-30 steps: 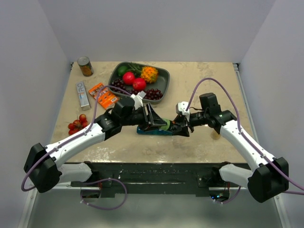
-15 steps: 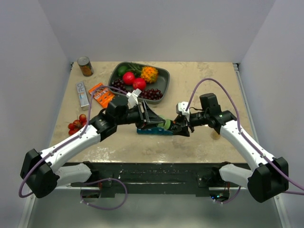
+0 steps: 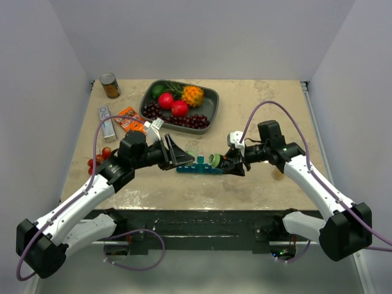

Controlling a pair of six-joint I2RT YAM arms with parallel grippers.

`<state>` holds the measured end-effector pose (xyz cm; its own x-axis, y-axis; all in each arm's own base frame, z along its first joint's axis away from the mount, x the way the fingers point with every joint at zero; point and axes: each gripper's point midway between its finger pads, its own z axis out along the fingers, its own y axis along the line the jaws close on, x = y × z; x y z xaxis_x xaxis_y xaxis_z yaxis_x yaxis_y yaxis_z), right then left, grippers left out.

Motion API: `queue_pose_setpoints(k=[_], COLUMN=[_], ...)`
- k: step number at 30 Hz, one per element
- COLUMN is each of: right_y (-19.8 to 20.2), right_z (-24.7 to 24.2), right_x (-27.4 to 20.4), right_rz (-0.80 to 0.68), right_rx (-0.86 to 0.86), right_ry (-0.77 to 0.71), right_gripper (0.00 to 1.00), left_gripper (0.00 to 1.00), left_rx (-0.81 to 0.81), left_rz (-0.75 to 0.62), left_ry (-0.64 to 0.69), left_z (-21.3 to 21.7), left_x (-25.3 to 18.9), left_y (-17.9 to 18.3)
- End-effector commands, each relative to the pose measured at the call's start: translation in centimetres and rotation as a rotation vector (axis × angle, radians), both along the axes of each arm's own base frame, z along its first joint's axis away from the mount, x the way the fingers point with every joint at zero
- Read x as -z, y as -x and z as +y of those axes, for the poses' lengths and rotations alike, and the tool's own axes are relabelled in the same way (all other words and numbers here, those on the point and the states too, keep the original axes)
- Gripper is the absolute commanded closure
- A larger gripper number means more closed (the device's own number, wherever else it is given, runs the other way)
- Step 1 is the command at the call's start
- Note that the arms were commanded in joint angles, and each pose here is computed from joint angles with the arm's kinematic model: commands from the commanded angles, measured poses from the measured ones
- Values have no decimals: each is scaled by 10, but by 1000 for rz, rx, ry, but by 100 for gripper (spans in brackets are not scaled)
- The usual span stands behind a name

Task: Sort the pills into containers

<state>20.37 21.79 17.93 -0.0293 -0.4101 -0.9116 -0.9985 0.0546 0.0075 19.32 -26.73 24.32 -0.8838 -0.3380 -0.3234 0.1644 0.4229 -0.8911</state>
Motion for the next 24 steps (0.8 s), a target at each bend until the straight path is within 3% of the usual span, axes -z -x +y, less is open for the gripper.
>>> queue_pose_setpoints(k=[1, 9, 20, 24], right_y=[0, -1, -2, -2], right_z=[2, 0, -1, -1], right_x=[-14, -14, -13, -13], right_rz=[-47, -48, -45, -46], right_rx=[-17, -10, -3, -3], right_ry=[-39, -40, -39, -39], right_gripper=[100, 100, 100, 100], left_gripper=[100, 100, 100, 100], left_rx=[-9, -143, -380, -424], left_rz=[-100, -172, -165, -83], left_ry=[-137, -440, -651, -747], left_z=[20, 68, 124, 139], left_x=[22, 77, 122, 141], left_y=[-1, -16, -32, -36])
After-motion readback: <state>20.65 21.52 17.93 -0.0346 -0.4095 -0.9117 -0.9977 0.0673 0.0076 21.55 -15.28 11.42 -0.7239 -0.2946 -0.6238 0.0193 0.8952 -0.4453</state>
